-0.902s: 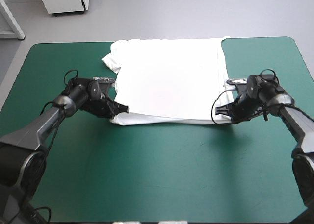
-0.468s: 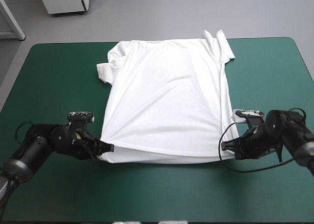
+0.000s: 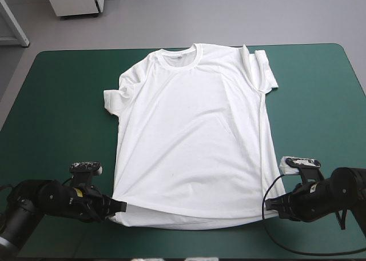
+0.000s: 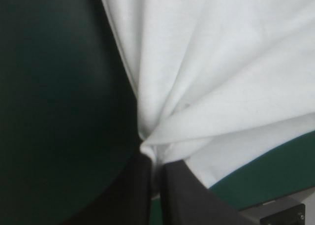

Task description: Fold the cloth

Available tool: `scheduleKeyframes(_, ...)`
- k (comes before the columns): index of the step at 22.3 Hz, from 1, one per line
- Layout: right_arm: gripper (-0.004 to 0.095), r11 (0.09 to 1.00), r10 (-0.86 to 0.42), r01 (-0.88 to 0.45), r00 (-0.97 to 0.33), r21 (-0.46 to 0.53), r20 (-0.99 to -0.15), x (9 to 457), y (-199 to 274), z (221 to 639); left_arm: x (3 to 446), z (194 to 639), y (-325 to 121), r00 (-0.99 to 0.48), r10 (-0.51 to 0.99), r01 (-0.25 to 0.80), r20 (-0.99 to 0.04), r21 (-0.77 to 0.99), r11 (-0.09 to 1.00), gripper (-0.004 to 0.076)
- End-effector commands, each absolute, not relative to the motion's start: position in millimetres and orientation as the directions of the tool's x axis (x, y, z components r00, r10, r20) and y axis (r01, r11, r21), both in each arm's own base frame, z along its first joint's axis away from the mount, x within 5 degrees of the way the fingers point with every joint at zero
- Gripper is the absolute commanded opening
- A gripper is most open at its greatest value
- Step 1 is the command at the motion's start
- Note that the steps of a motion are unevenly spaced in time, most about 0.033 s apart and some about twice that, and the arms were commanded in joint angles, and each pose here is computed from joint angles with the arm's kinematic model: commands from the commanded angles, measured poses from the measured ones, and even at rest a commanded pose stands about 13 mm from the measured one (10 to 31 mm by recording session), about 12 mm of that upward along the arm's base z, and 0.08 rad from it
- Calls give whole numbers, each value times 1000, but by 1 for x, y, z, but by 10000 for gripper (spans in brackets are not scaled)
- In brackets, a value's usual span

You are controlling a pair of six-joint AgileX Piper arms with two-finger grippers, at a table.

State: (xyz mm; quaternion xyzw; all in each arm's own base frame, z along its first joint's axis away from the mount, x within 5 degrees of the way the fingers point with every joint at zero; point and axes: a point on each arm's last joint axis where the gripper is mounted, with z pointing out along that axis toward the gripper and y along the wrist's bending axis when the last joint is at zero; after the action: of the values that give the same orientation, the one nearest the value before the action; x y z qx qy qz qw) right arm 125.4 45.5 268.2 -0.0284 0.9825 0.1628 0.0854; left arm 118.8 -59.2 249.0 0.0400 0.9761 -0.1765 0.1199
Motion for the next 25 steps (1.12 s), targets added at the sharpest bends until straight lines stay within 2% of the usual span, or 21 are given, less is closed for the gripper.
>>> scheduleKeyframes(1,-17,928,-10,-81,-981,364,-192,113,47,275,108,255,-62,-962,-3,112,-272,-406,907,-9)
scheduleKeyframes(5,0,915,-6,-92,-977,392,-214,110,49,279,104,258,-61,-957,-18,109,-291,-414,904,-6)
scheduleKeyframes(7,68,917,-19,-104,-975,385,-220,110,49,279,102,261,-61,-958,-12,113,-285,-418,901,27)
scheduleKeyframes(9,196,918,-23,-108,-975,382,-220,110,49,279,101,264,-62,-961,-12,113,-276,-433,894,95)
scheduleKeyframes(10,350,917,-29,-113,-975,381,-220,109,49,279,102,268,-65,-960,-22,112,-278,-458,882,192)
scheduleKeyframes(11,427,917,-29,-116,-973,382,-228,110,49,281,102,271,-65,-958,-26,115,-284,-468,876,257)
scheduleKeyframes(12,525,911,-17,-116,-969,395,-247,111,50,288,102,281,-66,-956,-21,125,-292,-474,872,383)
scheduleKeyframes(14,543,909,-14,-145,-947,390,-320,116,50,309,106,309,-65,-935,-33,144,-353,-464,874,521)
scheduleKeyframes(15,531,917,-14,-155,-934,368,-357,118,49,319,109,321,-64,-918,-52,146,-393,-458,877,524)
scheduleKeyframes(17,511,957,-18,-160,-865,242,-502,128,38,360,123,366,-55,-818,-110,134,-564,-374,918,505)
scheduleKeyframes(19,509,979,-36,-145,-816,145,-577,140,31,392,143,389,-47,-777,-59,115,-627,-233,966,491)
scheduleKeyframes(22,509,982,-33,-145,-766,122,-642,170,32,431,189,404,-52,-803,-13,87,-596,-139,987,479)
scheduleKeyframes(25,470,982,-28,-141,-765,125,-643,212,38,445,247,403,-65,-822,27,91,-569,-85,992,463)
